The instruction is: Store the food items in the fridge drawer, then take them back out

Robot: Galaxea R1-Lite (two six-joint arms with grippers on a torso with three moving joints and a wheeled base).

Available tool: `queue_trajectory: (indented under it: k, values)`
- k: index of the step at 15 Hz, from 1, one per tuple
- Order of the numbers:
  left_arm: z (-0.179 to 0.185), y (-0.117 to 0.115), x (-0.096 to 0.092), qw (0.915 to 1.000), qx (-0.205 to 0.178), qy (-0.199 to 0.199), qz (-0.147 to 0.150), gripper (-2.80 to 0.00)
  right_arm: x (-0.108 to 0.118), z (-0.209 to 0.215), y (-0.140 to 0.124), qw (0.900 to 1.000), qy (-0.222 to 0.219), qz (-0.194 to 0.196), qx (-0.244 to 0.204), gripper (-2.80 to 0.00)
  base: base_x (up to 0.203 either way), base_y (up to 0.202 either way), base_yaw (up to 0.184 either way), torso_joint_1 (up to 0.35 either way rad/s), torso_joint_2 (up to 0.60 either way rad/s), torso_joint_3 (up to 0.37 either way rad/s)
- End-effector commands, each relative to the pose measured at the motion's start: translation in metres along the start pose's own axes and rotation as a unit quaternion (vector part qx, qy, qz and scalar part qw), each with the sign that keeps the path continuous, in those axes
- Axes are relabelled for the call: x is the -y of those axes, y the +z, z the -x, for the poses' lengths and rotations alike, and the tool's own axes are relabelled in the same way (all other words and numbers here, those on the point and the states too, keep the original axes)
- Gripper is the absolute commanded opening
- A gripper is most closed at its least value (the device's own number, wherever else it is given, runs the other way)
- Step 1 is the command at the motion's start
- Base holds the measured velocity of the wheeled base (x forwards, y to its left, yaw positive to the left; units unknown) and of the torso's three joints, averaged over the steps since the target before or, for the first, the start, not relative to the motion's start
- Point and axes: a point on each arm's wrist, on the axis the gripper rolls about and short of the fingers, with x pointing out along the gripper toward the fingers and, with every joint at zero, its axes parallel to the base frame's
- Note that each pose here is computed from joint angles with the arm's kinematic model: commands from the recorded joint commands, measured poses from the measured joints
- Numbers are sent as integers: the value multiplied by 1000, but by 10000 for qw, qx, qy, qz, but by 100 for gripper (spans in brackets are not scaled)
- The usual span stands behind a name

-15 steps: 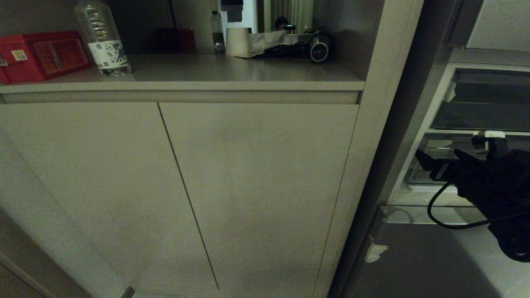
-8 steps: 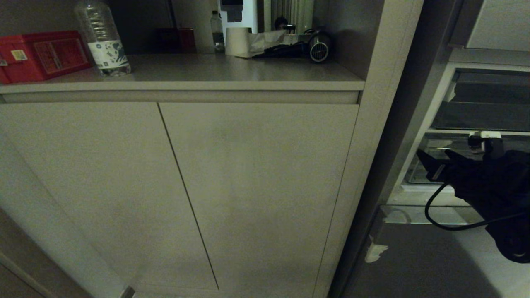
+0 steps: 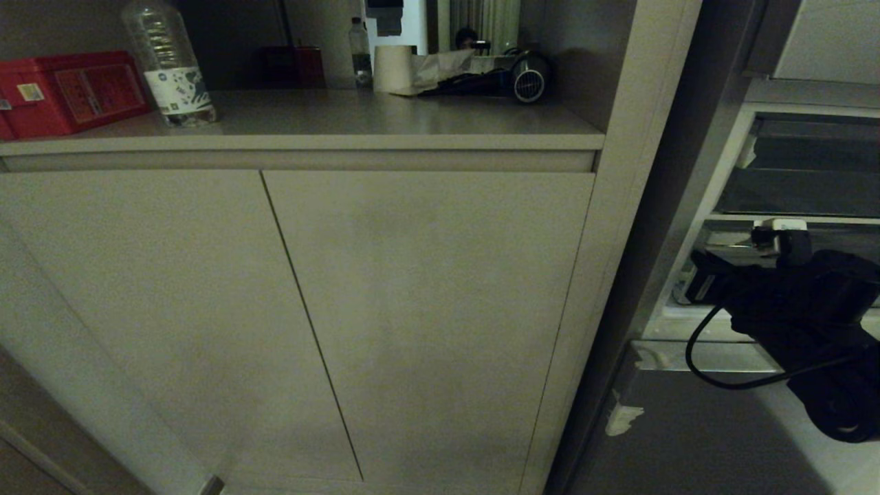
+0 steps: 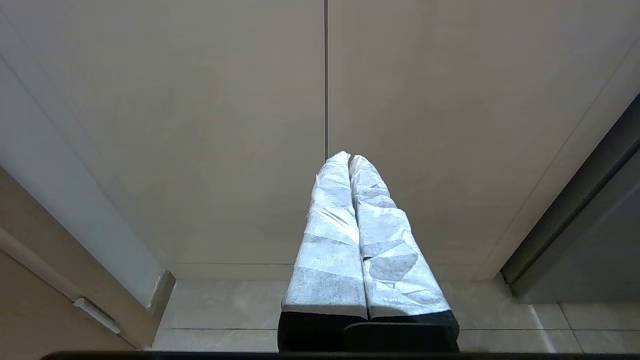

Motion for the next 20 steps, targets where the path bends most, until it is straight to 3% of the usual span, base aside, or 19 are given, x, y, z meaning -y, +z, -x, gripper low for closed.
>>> queue_trajectory:
  k: [1, 16, 17, 20]
  values:
    - [0, 0, 0, 10000, -3, 1, 1, -280, -3, 4, 7, 9999, 69, 15, 113, -280, 0, 0, 0, 0, 0, 0]
    - [0, 0, 0, 10000, -3, 1, 1, -280, -4, 98, 18, 9997, 62, 34, -227, -280, 0, 0, 0, 0, 0, 0]
    - [0, 0, 0, 10000, -3, 1, 1, -280, -4, 101, 16, 9996, 61, 33, -278, 0, 0, 0, 0, 0, 0, 0]
    - [0, 0, 0, 10000, -10, 1, 1, -280, -4, 117, 16, 9994, 67, 27, -328, 0, 0, 0, 0, 0, 0, 0]
